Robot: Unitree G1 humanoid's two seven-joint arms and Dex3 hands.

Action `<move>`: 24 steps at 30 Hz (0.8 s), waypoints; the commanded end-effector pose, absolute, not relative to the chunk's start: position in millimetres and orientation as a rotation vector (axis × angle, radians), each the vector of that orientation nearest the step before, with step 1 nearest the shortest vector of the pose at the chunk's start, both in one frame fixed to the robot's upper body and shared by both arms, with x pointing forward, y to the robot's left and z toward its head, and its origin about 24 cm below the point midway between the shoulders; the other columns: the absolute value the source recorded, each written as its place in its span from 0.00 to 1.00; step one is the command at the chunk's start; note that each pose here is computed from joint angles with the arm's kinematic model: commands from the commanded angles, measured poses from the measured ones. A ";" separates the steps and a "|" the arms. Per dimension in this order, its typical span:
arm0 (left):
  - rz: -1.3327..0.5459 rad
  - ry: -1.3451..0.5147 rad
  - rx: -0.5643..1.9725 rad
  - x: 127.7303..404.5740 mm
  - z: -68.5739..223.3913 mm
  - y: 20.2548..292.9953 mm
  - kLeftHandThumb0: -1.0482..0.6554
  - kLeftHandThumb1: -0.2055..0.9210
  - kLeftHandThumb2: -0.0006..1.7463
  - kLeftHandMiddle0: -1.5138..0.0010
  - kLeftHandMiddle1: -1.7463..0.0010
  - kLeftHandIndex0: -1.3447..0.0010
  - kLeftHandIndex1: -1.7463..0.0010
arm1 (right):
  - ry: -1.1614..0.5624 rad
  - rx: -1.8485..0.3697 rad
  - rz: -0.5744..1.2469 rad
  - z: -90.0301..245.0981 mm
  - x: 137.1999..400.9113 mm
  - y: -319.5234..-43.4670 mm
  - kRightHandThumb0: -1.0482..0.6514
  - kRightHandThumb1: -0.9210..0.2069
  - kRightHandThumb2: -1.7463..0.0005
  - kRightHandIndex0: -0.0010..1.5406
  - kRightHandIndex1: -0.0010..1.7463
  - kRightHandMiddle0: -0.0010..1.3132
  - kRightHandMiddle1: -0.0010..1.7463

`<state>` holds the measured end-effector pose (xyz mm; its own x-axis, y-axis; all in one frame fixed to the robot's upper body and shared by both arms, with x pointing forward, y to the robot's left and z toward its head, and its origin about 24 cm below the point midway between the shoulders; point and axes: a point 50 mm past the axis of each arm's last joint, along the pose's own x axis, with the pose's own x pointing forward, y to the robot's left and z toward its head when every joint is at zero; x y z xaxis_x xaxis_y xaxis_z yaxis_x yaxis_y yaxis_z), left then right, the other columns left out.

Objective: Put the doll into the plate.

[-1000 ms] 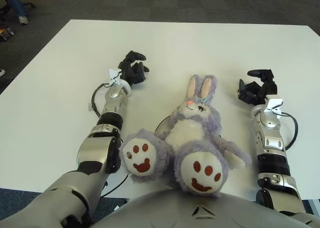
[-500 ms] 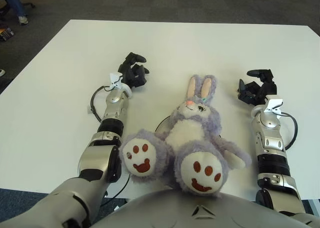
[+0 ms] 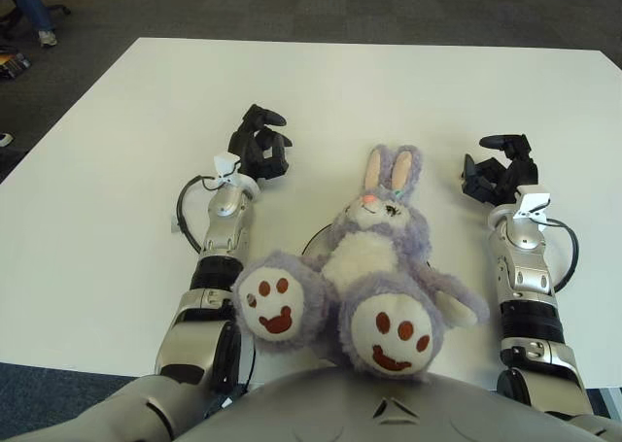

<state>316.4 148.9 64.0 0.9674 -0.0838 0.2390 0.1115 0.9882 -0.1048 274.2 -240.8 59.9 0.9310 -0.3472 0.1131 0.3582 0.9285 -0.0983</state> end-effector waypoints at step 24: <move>-0.081 -0.274 -0.113 303.1 64.1 150.9 0.61 0.60 0.65 0.74 0.00 0.72 0.00 | -0.083 -0.103 -0.367 62.3 266.3 -242.0 0.87 0.44 0.42 0.43 0.87 0.11 0.94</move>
